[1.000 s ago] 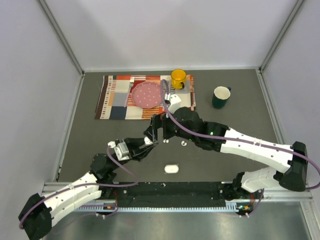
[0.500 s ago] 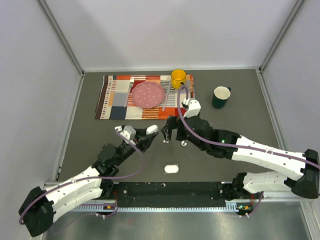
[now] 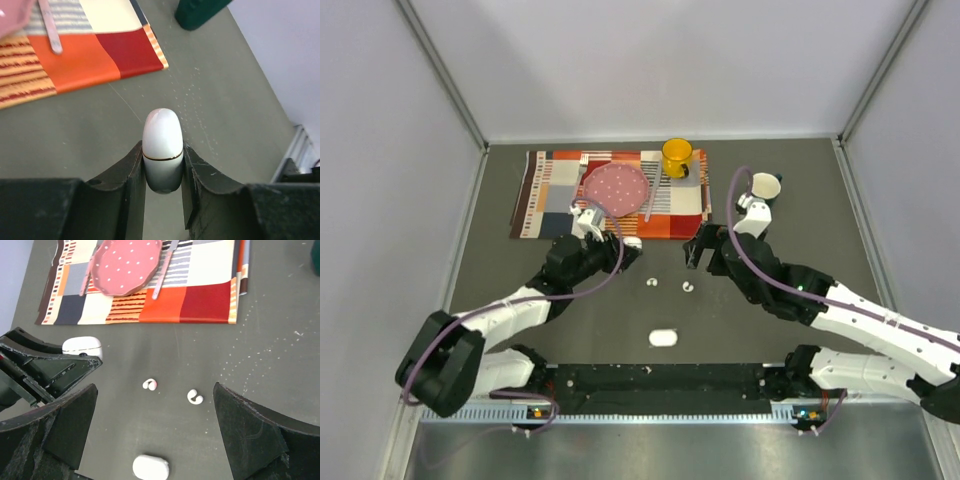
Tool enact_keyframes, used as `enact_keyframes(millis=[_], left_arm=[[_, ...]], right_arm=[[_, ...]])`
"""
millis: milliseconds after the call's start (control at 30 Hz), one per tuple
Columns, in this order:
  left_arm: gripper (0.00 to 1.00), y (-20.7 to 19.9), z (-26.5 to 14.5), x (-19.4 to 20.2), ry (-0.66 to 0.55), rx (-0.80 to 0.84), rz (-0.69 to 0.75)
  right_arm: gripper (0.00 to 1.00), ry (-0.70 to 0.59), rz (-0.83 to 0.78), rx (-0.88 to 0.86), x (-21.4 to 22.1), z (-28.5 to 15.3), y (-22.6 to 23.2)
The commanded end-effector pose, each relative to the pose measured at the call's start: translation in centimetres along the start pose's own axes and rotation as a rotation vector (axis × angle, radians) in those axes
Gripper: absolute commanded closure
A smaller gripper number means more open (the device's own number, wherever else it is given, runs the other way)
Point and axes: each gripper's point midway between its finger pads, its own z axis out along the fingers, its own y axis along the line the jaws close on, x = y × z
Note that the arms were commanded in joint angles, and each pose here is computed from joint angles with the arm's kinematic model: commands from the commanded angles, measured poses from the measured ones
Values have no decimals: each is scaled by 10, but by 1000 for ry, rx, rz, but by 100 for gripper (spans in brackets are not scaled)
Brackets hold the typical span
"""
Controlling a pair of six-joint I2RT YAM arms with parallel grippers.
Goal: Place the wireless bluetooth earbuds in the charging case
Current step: Place the charging case at the center of the board.
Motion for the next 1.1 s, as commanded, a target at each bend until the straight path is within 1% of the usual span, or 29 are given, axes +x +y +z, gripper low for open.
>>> enact_keyframes(millis=[0, 67, 133, 267, 333, 367, 467, 533, 700, 733, 800, 833, 933, 1067], left_arm=[[100, -20, 15, -9, 1, 92, -236], [100, -13, 21, 2, 28, 80, -299], [100, -5, 25, 6, 33, 47, -328], [100, 14, 37, 22, 78, -12, -399], [100, 13, 43, 25, 100, 1, -418], [100, 18, 46, 34, 126, -12, -431], [99, 26, 52, 43, 138, -44, -474], [96, 31, 53, 46, 131, -57, -488], [91, 44, 57, 58, 140, -101, -535], [88, 46, 58, 58, 137, -111, -549], [86, 53, 57, 64, 139, -146, -562], [82, 55, 57, 64, 134, -156, -566], [80, 61, 56, 66, 139, -192, -560], [72, 72, 53, 72, 177, -276, -537]], right_arm=[[1, -33, 32, 42, -9, -1, -18], [1, -39, 42, 52, -12, -1, -24], [1, -31, 34, 47, -11, 0, -24], [1, -23, 5, 47, -11, 1, -27], [1, -25, 7, 51, -11, 0, -30], [1, -27, 13, 51, -12, 0, -30], [1, -31, 15, 57, -12, 0, -34], [1, -31, 11, 58, -13, 0, -35], [1, -38, 7, 61, -15, -1, -37], [1, -37, 7, 62, -15, -1, -37], [1, -38, 8, 61, -16, -1, -37], [1, -38, 7, 59, -16, -1, -37], [1, -35, 6, 59, -15, -1, -37], [1, -36, 6, 57, -16, -1, -36]])
